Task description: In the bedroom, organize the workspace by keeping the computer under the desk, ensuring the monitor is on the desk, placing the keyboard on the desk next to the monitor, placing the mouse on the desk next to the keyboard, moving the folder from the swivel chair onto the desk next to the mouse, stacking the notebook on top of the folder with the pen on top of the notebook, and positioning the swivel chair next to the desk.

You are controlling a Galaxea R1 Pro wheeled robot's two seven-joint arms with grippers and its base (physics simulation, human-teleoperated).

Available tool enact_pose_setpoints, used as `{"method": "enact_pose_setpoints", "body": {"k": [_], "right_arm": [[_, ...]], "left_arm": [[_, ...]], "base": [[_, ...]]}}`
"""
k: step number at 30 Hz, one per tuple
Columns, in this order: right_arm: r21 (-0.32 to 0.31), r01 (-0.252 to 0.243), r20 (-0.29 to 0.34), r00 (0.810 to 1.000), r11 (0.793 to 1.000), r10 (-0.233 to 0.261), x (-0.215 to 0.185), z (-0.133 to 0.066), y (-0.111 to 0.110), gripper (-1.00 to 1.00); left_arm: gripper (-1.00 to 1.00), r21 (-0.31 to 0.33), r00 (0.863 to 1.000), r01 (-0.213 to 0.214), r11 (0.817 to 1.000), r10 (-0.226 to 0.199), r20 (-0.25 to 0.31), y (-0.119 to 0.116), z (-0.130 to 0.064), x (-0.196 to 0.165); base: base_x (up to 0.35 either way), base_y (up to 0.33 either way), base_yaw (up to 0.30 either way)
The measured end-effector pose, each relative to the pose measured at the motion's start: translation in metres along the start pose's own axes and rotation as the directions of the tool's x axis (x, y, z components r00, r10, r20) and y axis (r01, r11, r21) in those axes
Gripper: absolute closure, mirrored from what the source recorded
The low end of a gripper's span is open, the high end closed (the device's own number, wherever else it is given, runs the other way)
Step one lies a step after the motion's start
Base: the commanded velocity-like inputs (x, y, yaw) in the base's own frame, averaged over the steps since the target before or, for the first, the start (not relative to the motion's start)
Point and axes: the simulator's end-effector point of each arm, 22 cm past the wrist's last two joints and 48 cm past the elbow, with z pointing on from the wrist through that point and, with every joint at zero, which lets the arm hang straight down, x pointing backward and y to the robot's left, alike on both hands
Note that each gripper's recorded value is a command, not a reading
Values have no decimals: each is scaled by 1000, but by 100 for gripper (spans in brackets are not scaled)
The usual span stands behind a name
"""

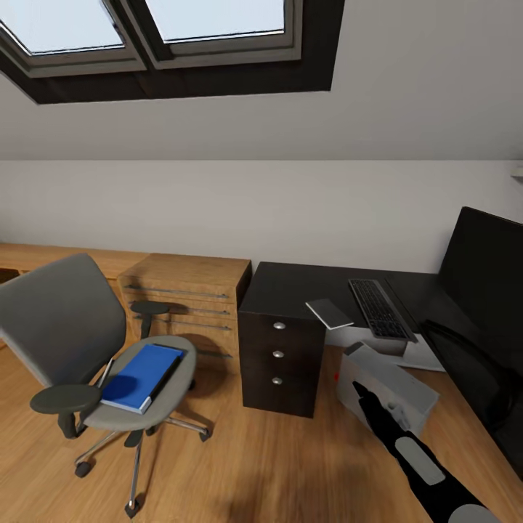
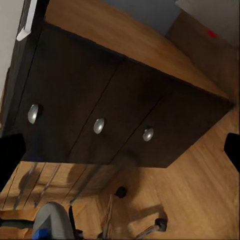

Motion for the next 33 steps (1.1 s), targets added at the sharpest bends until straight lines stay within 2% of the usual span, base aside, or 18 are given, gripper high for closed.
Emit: {"method": "enact_pose_setpoints", "body": {"k": [5,8,11,14,19,24,30,33], "right_arm": [[49,159,-48,986,986,-157,10,-6,-19,-100],[91,244,-90,968,966,-236,18,-12,-41,-100],[123,309,-130,947,943,-294,25,-20,-61,-100],[144,356,-163,929,923,-332,39,-30,-79,-100],[159,406,-160,910,900,-382,53,-45,-96,-100],[197,485,-164,873,852,-460,57,-68,-124,-100],[217,527,-191,849,822,-493,59,-86,-137,-100],[221,532,-197,845,817,-497,59,-91,-136,-100]], "left_arm": [[-100,-6,1000,2,1000,-2,-6,1,-3,-5],[-100,-9,1000,3,1000,-3,-20,2,-6,-7],[-100,-11,999,5,1000,-5,-46,2,-9,-5],[-100,-12,996,8,1000,-9,-93,2,-12,0],[-100,-14,987,16,1000,-18,-159,2,-17,7],[-100,-17,979,25,1000,-28,-204,1,-19,7],[-100,-18,971,29,999,-33,-237,0,-24,5],[-100,-18,969,30,999,-34,-246,0,-26,2]], "base": [[-9,-2,0],[-4,-1,0],[-2,0,0],[0,0,0],[0,0,0],[0,0,0],[0,0,0],[0,0,0]]}}
